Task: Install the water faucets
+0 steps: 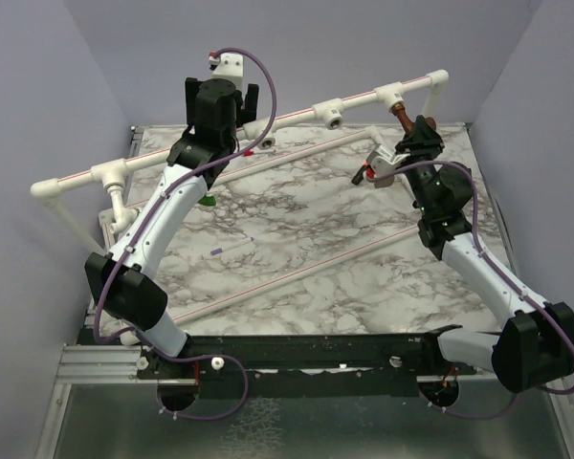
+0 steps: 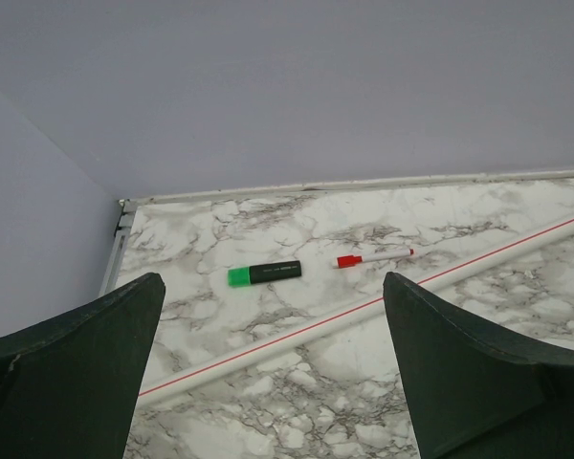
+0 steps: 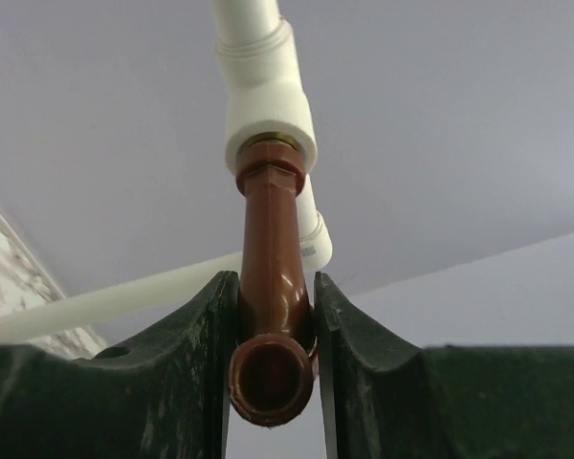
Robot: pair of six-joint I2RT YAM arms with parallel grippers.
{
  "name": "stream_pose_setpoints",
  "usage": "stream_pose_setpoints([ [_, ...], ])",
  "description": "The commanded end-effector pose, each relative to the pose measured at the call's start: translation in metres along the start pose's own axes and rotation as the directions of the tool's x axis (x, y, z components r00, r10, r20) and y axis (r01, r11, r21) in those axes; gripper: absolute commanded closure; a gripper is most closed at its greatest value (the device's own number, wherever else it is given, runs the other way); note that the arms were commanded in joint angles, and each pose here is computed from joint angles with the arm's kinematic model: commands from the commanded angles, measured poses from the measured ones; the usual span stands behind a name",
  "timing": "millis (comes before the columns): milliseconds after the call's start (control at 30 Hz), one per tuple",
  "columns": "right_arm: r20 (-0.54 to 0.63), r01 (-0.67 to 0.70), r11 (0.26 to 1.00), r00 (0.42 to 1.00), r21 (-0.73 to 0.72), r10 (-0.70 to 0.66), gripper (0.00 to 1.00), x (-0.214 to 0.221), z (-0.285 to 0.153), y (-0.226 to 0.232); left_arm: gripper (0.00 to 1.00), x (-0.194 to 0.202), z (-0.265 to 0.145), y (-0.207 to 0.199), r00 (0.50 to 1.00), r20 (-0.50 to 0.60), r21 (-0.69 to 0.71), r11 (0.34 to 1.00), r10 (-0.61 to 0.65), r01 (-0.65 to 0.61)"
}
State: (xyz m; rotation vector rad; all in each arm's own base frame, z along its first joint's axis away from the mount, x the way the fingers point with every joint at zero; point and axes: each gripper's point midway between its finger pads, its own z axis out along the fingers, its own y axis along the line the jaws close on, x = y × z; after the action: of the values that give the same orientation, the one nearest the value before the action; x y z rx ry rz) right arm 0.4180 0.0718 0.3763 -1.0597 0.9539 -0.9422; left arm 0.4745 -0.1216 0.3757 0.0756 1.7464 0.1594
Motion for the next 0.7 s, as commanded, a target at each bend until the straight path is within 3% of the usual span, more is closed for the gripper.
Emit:
stream_pose_setpoints([
  [0, -0.009, -0.104, 0.994, 0.994, 0.044, 0.104, 0.71, -0.001, 0.000, -0.014, 0.03, 0.031, -0.003, -0.034, 0.995, -0.087, 0.102, 0.994, 0.054, -0.045],
  [133, 0.009, -0.211, 0.976, 0.977, 0.052, 0.211, 0.98, -0.005, 0.000, -0.019, 0.03, 0.029, -0.004, -0.033, 0.995, -0.083, 0.101, 0.994, 0.052, -0.043],
  [333, 0.071, -0.449, 0.893, 0.892, 0.042, 0.446, 1.00, -0.019, -0.003, -0.026, 0.03, 0.030, -0.004, -0.033, 0.995, -0.084, 0.103, 0.994, 0.052, -0.043],
  [500, 0.103, -0.699, 0.715, 0.712, 0.016, 0.694, 1.00, -0.031, -0.008, -0.026, 0.03, 0.028, -0.006, -0.032, 0.996, -0.080, 0.102, 0.994, 0.049, -0.040],
  [667, 0.104, -0.900, 0.437, 0.435, 0.008, 0.894, 1.00, -0.040, -0.010, -0.030, 0.03, 0.027, -0.007, -0.031, 0.996, -0.077, 0.101, 0.994, 0.049, -0.041],
])
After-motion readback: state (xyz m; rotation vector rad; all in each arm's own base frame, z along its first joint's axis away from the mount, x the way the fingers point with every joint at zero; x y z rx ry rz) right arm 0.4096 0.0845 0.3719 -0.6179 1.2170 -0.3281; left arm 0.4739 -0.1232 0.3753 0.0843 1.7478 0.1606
